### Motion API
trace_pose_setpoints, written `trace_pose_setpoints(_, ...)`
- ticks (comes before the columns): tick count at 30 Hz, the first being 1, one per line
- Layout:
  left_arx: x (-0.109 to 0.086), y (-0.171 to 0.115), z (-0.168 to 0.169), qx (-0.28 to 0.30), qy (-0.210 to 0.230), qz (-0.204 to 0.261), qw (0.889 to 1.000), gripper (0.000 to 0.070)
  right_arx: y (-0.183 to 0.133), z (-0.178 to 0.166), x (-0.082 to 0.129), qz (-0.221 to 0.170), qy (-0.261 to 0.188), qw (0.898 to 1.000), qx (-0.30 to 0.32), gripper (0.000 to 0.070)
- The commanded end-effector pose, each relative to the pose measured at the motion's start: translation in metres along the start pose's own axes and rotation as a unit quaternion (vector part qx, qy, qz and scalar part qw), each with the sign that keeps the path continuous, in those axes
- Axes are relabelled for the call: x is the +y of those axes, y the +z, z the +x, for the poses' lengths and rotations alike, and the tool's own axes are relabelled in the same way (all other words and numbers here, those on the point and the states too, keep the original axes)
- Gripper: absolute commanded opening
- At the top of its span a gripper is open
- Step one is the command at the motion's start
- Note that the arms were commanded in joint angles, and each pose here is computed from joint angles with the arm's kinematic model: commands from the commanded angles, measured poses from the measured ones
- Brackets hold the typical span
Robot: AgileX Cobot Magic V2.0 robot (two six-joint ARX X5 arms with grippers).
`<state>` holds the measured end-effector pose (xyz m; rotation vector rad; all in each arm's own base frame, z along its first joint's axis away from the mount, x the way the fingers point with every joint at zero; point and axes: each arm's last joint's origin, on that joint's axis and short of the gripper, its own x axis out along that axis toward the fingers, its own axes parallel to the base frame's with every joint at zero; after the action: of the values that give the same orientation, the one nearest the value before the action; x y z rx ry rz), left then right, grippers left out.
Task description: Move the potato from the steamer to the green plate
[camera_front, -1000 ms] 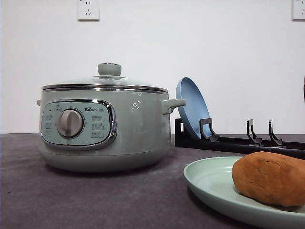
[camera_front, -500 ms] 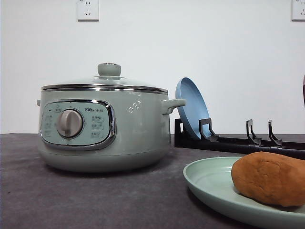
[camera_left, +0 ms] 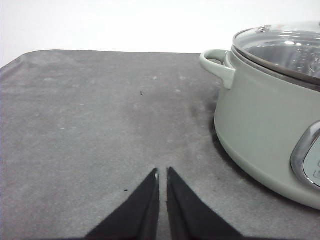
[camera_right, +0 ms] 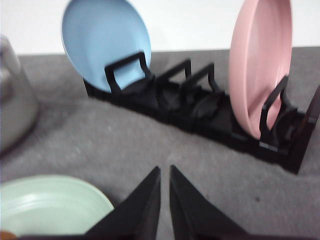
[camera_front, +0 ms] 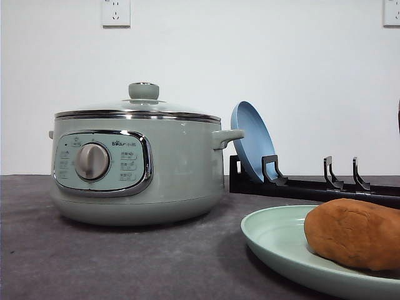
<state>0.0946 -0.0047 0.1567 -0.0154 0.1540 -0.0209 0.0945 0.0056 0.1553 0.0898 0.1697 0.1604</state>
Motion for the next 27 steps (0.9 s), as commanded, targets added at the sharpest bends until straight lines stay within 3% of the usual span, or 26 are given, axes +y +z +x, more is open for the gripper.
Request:
trace_pose_setpoints(1,0.0003,-0.0071,0.002,0.012,0.003,0.006,1.0,0.0022,-0.004,0.0016,-0.0006,-0.014,0.0,1.0,0.0,0.0021)
trace_pose_setpoints(13,0.0003,-0.0071,0.002,0.012,0.003,0.006,1.0,0.0022,-0.003,0.0017,-0.0015,-0.062,-0.033,0.997,-0.006,0.002)
trace_pose_setpoints(27,0.0003,-0.0071,0.002,0.012,0.003,0.006,1.0,0.0022,-0.0028,0.0019,0.0001,-0.061,-0.024,0.998,-0.007,0.0021)
